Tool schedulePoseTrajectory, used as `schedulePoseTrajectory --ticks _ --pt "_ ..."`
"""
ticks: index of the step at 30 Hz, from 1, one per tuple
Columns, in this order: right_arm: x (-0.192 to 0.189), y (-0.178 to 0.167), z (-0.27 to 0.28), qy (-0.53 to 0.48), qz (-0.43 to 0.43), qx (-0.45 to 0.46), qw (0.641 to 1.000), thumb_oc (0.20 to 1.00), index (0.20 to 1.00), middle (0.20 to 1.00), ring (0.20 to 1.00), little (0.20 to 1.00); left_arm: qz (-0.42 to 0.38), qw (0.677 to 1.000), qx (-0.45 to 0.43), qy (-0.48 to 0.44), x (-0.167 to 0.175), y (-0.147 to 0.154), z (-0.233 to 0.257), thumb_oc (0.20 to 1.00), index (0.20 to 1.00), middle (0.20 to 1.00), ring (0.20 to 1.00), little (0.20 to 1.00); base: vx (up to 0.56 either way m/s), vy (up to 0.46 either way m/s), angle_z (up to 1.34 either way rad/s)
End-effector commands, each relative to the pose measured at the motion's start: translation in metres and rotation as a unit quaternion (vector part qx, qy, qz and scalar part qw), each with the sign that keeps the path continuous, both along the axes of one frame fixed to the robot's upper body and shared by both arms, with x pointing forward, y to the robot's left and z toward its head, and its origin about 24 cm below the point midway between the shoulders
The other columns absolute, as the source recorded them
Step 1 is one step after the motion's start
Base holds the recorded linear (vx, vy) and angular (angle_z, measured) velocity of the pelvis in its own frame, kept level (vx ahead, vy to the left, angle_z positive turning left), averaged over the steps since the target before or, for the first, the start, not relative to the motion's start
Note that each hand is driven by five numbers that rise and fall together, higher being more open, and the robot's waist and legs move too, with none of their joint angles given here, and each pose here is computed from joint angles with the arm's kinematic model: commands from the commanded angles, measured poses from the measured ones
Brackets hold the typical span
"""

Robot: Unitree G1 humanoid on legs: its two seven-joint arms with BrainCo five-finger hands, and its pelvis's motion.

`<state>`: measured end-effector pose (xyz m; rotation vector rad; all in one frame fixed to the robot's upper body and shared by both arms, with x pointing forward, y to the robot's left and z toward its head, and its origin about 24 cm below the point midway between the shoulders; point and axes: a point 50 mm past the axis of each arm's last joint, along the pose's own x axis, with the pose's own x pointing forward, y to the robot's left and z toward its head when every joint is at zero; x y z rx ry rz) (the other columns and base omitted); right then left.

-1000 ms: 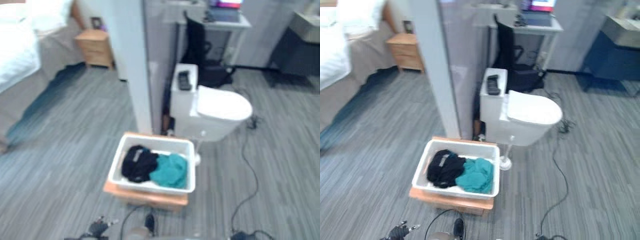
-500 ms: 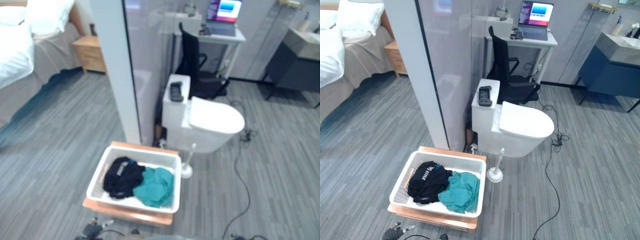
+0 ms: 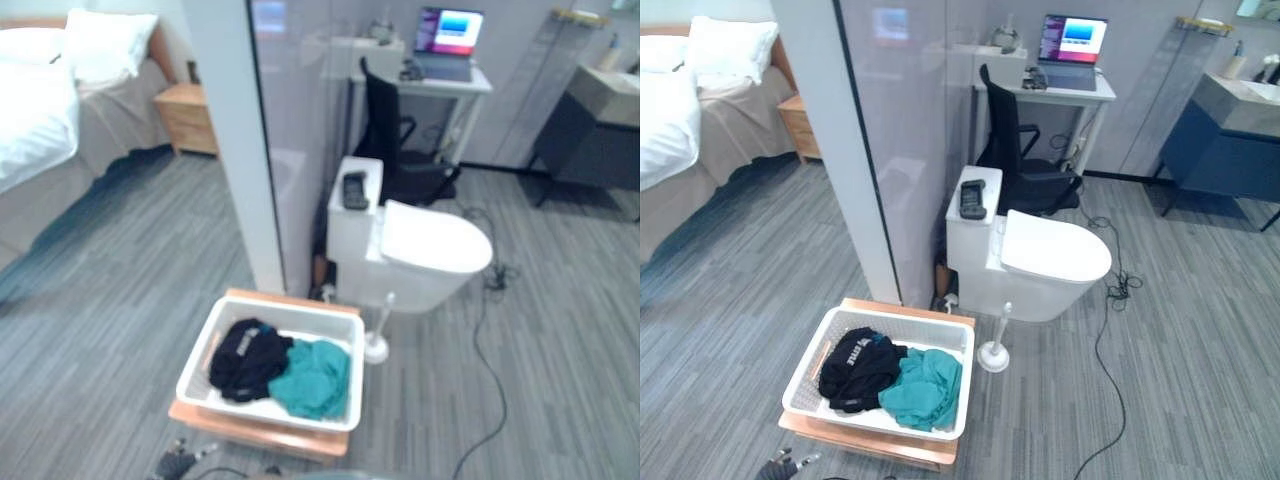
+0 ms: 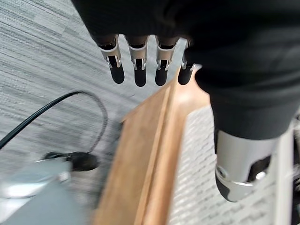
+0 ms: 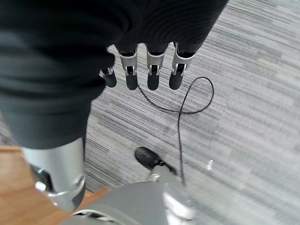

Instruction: Grab the laundry basket,head to the washer,open it,put in the laundry and shut it.

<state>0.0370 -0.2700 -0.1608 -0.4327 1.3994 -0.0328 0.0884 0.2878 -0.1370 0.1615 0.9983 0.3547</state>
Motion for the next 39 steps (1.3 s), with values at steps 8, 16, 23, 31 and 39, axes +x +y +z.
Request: schedulePoseTrajectory --ticks 8,16,23,31,39 --pt "0.009 -0.020 0.007 -0.010 -0.023 -0.034 0.999 1.000 1.000 1.000 1.000 1.000 -0.011 0.994 -0.018 -0.107 0.058 -0.017 0.018 1.000 1.000 1.000 1.000 1.000 -0.06 0.081 0.55" --pt "0.034 -0.026 0.013 -0.018 0.008 -0.044 0.999 1.000 1.000 1.000 1.000 1.000 -0.092 0.990 -0.040 -0.101 0.068 -0.046 0.014 1.000 1.000 1.000 1.000 1.000 0.10 0.412 -0.25" --pt "0.067 -0.016 0.017 -0.085 -0.025 -0.033 0.996 1.000 1.000 1.000 1.000 1.000 -0.088 0.983 -0.006 -0.158 0.090 -0.027 0.037 1.000 1.000 1.000 1.000 1.000 -0.08 0.345 -0.82" --pt "0.157 -0.065 0.127 -0.421 -0.070 -0.124 0.896 1.000 1.000 1.000 1.000 1.000 0.055 0.944 0.085 -0.314 0.083 0.037 0.113 1.000 1.000 1.000 1.000 1.000 0.03 0.029 -0.41" --pt "0.184 -0.092 0.228 -0.524 0.021 -0.293 0.799 1.000 1.000 1.000 1.000 1.000 -0.030 0.924 0.135 -0.357 0.112 0.042 0.159 1.000 1.000 1.000 1.000 1.000 0.07 -0.021 -0.02"
